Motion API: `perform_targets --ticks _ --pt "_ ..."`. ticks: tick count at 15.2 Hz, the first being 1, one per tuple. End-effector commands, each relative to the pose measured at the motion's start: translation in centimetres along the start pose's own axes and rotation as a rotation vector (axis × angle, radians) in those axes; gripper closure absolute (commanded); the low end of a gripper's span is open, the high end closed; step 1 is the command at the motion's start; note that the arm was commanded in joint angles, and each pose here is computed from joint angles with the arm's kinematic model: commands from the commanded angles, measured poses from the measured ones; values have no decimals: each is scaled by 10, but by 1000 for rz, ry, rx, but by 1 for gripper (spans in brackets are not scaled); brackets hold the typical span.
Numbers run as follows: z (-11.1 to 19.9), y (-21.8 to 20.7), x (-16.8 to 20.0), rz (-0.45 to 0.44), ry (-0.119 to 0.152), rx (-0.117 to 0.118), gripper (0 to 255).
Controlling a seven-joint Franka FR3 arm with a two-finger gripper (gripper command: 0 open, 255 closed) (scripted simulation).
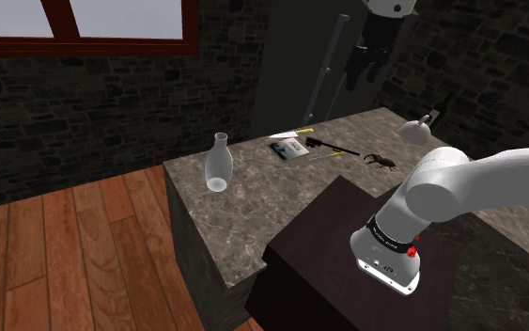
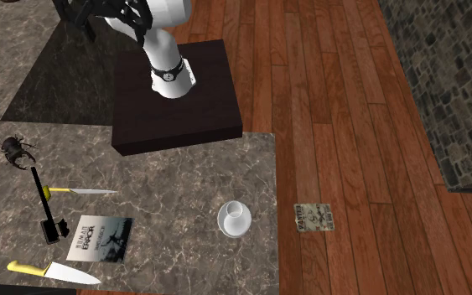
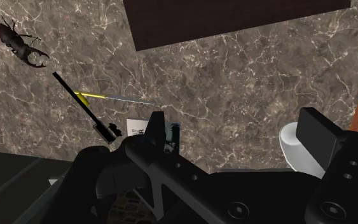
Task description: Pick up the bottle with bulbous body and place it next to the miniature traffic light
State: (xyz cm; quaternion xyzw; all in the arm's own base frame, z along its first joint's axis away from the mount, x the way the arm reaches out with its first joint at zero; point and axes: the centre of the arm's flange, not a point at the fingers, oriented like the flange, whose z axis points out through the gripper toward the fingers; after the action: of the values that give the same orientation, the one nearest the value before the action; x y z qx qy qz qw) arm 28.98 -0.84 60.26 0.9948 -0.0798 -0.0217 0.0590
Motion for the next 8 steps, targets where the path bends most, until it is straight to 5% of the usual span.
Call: perform_targets --ticks 1,8 --pt "0 0 0 0 0 0 0" --pt "50 -46 61 -19 -3 24 0"
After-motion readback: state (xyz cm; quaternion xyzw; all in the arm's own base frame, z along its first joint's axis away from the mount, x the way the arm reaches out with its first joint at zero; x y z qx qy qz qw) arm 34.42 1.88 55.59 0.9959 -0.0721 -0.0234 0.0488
